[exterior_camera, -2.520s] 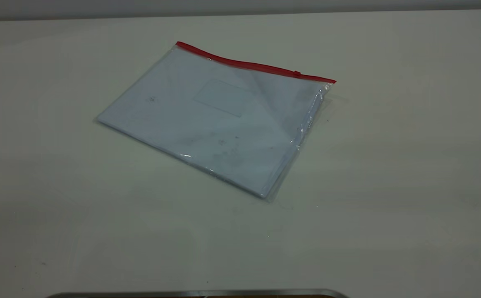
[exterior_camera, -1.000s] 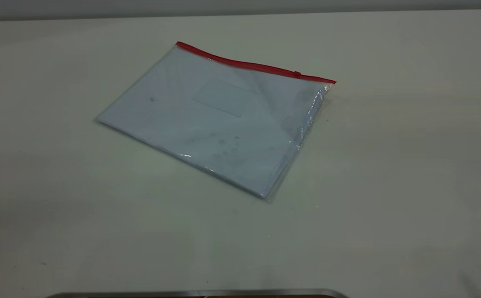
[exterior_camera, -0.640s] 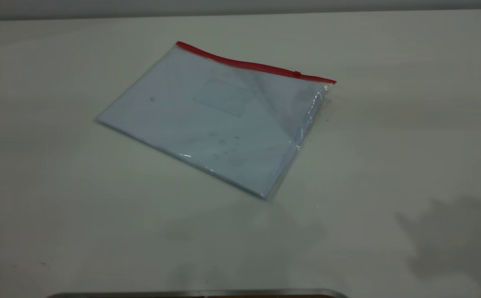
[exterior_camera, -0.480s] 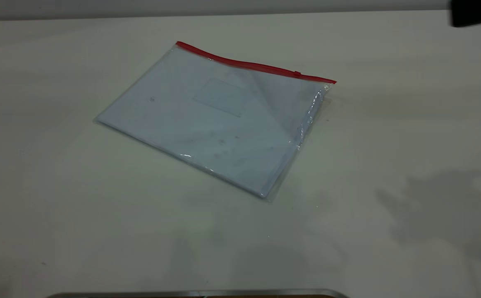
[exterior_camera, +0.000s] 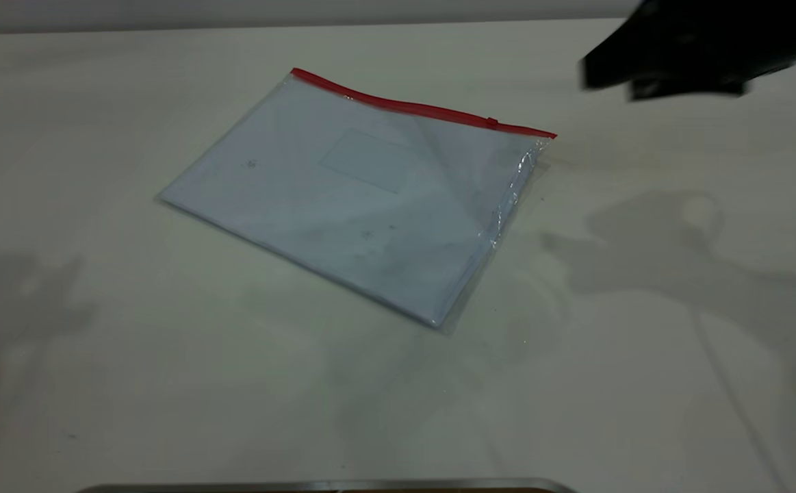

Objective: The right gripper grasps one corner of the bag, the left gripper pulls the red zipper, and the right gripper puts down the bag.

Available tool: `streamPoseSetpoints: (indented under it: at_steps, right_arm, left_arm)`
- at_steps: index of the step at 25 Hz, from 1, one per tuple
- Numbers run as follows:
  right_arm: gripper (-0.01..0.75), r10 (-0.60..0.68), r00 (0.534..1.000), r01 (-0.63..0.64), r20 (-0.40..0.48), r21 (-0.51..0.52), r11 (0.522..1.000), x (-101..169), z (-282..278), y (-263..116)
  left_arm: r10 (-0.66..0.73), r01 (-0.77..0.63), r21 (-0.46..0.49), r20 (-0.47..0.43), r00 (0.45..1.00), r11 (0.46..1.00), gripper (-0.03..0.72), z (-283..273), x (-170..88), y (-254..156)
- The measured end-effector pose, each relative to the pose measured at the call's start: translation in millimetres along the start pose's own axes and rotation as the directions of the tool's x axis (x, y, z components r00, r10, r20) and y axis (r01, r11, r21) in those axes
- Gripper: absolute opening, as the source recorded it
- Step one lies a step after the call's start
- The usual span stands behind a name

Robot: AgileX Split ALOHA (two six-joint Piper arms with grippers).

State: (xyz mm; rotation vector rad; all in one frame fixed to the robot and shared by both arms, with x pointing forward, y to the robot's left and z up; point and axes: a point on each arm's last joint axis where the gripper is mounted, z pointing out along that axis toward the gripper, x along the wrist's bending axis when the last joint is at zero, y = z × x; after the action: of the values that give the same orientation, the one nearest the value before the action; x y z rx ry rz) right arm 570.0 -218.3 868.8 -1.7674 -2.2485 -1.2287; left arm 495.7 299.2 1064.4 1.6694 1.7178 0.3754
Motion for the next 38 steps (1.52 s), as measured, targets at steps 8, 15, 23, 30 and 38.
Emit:
streamPoseSetpoints:
  at_steps: [8,15,23,30,38]
  right_arm:
    - [0.574,0.091,0.995,-0.089,-0.031,0.046,0.995,-43.1,73.6,-1.6]
    - [0.574,0.103,0.994,-0.102,-0.045,0.035,0.994,-66.6,112.1,2.7]
    - [0.574,0.128,0.991,-0.126,-0.045,0.038,0.991,-74.9,125.0,-0.3]
    - [0.572,0.140,0.984,-0.137,-0.112,0.033,0.990,-77.7,138.0,-2.3]
    - [0.432,0.124,0.984,-0.122,-0.128,0.021,0.992,-73.6,140.6,3.3]
  left_arm:
    - [0.012,-0.011,-0.013,0.095,0.995,1.000,0.447,32.1,1.9,12.5]
    - [0.032,-0.030,-0.019,0.116,0.993,0.999,0.447,38.0,2.1,12.9]
    - [0.034,-0.031,-0.023,0.113,0.993,0.999,0.447,38.0,2.4,13.3]
    - [0.034,-0.031,-0.024,0.111,0.993,0.999,0.447,38.1,2.5,13.4]
    - [0.034,-0.031,-0.024,0.111,0.993,0.999,0.447,38.1,2.5,13.4]
